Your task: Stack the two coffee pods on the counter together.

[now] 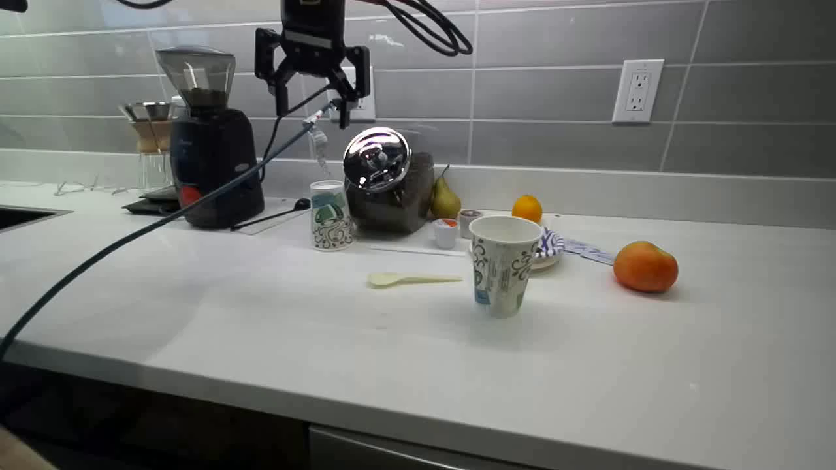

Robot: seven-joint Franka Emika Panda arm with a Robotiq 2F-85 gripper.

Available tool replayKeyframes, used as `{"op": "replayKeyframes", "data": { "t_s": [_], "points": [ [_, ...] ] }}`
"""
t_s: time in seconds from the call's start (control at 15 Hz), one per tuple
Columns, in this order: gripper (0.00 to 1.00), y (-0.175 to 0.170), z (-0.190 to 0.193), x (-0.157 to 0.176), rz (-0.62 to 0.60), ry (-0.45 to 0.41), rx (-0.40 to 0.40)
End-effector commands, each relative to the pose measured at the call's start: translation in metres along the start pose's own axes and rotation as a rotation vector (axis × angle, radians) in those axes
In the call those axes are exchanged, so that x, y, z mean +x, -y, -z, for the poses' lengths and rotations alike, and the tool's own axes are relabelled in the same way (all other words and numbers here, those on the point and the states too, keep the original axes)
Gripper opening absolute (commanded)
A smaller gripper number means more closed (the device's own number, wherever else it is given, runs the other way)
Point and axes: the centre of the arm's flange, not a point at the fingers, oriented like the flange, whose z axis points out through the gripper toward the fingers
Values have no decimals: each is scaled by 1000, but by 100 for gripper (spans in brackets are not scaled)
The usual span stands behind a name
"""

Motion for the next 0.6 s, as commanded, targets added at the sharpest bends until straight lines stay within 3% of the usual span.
{"op": "replayKeyframes", "data": {
  "t_s": [0.0, 0.4, 0.53],
  "points": [
    [100, 0, 0, 0, 0, 0, 0],
    [100, 0, 0, 0, 0, 0, 0],
    [100, -14, -8, 10, -72, -29, -36]
  ]
}}
